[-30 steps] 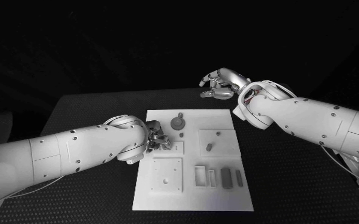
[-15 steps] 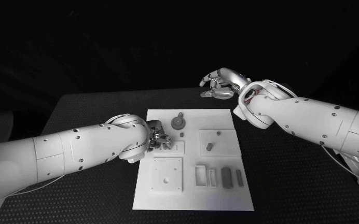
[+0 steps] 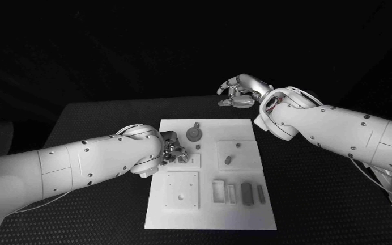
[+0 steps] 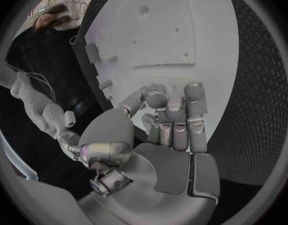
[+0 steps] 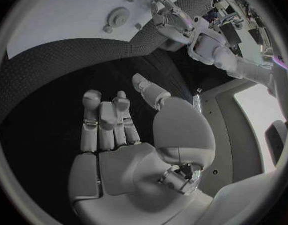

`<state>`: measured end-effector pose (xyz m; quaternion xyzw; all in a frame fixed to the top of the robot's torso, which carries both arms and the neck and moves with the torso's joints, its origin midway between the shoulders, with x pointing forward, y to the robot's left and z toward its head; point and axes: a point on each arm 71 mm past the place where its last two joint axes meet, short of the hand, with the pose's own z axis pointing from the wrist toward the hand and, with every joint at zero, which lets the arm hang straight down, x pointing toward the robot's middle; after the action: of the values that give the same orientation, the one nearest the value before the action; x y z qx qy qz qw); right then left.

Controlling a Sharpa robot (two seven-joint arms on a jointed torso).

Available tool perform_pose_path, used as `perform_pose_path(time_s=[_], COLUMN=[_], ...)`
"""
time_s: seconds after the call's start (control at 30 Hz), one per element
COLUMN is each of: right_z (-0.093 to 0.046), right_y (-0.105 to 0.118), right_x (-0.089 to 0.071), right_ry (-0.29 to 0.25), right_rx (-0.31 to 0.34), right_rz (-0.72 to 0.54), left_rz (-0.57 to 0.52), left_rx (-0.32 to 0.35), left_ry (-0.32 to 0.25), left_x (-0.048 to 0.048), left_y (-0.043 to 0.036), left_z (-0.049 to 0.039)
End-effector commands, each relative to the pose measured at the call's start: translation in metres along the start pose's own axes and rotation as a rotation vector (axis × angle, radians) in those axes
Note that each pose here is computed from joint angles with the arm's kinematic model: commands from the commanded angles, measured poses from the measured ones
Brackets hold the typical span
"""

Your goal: Assemble the parts on the task board

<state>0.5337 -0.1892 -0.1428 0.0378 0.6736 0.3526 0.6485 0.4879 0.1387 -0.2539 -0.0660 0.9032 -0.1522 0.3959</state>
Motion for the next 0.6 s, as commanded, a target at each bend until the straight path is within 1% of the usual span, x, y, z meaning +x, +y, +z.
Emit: perform_pose_path(time_s=[0.03,0.33,0.6], right_z=[0.0003,0.0008,0.0007], right_y=[0.0011,0.0015,0.0011], right_x=[0.0012,0.0017,0.0017], right_ry=[0.016,0.018,0.020], right_rx=[-0.009,-0.010,-0.009], right_rz=[0.001,0.001,0.001], left_rz=[0.028,0.034,0.042], left_rx=[0.018,0.031,0.039], left_ry=[0.022,0.022,0.035], left_x=[0.0064,0.0077,0.0092], left_y=[-0.0055,-0.0106,-0.0125], left_z=[0.0005,0.0008,0.0006])
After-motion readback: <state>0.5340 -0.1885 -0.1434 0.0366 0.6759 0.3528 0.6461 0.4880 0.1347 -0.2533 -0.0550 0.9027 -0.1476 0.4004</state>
